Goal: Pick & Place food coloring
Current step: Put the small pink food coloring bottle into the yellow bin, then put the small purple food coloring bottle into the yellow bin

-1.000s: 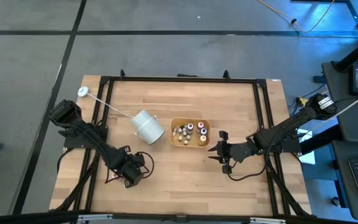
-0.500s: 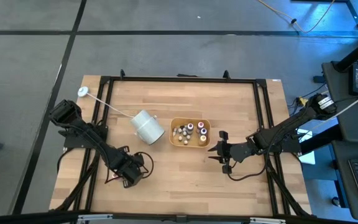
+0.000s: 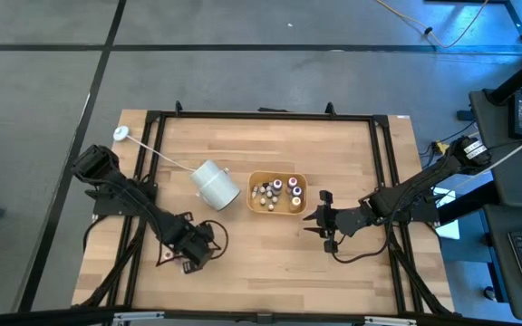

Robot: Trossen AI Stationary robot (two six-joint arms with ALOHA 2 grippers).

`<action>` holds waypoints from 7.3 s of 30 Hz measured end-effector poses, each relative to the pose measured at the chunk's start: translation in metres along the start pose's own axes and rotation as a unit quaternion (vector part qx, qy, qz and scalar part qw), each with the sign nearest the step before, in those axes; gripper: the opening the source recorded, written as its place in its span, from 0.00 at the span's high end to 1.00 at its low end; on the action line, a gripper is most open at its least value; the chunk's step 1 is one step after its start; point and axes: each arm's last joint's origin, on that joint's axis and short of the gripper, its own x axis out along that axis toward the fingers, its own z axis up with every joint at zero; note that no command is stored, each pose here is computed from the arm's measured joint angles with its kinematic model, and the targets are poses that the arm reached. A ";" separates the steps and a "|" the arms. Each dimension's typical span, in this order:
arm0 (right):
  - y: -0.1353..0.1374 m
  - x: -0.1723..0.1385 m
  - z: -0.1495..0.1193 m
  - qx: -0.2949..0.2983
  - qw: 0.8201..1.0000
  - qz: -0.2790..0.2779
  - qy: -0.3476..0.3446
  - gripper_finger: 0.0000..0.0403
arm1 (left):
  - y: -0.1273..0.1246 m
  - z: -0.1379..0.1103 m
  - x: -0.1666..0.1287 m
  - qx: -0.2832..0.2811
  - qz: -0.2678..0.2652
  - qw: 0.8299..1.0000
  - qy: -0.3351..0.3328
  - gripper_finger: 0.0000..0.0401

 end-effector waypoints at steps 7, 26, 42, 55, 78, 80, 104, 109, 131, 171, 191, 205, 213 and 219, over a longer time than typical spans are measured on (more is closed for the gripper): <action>0.000 0.000 0.000 -0.001 1.000 0.000 0.000 0.67 | -0.015 0.044 -0.040 0.055 -0.056 0.992 -0.098 0.86; 0.000 0.000 0.000 -0.017 1.000 -0.001 0.000 0.67 | 0.049 0.180 -0.096 0.170 -0.036 0.938 -0.302 0.86; -0.005 0.002 0.001 -0.005 1.000 -0.007 0.002 0.67 | 0.061 0.235 -0.033 0.187 0.049 0.968 -0.163 0.86; -0.005 0.002 0.001 -0.007 1.000 -0.006 0.003 0.67 | 0.070 0.241 -0.019 0.195 0.036 0.970 -0.144 0.85; -0.005 0.002 0.001 -0.007 1.000 -0.005 0.003 0.67 | 0.069 0.243 -0.008 0.196 0.039 0.971 -0.133 0.85; -0.005 0.002 0.001 -0.007 1.000 -0.005 0.003 0.67 | 0.069 0.243 -0.006 0.201 0.043 0.970 -0.129 0.85; -0.005 0.002 0.001 -0.007 1.000 -0.005 0.003 0.67 | 0.073 0.238 -0.020 0.217 0.076 0.967 -0.110 0.71; -0.005 0.002 0.001 -0.007 1.000 -0.005 0.004 0.67 | 0.078 0.223 -0.074 0.173 0.112 0.968 -0.144 0.71; -0.005 0.002 0.001 0.034 0.999 -0.004 0.000 0.67 | -0.059 0.054 -0.123 0.050 0.024 0.994 -0.098 0.69; -0.004 0.002 0.015 0.021 0.998 0.007 -0.065 0.67 | -0.134 -0.021 -0.033 0.139 0.098 0.985 0.030 0.46; -0.004 0.001 0.016 -0.031 0.997 -0.001 -0.072 0.67 | -0.123 -0.027 -0.074 0.134 0.093 0.983 -0.080 0.47; -0.004 -0.001 0.026 -0.105 0.987 -0.022 -0.123 0.67 | -0.085 -0.042 -0.057 0.085 0.013 0.989 -0.124 0.47; -0.010 0.001 0.030 -0.124 0.983 -0.036 -0.132 0.67 | -0.060 -0.053 -0.060 0.068 -0.066 0.983 -0.158 0.47; -0.017 0.003 0.029 -0.083 0.988 -0.043 -0.123 0.67 | -0.064 -0.046 -0.035 0.124 -0.040 0.986 -0.108 0.47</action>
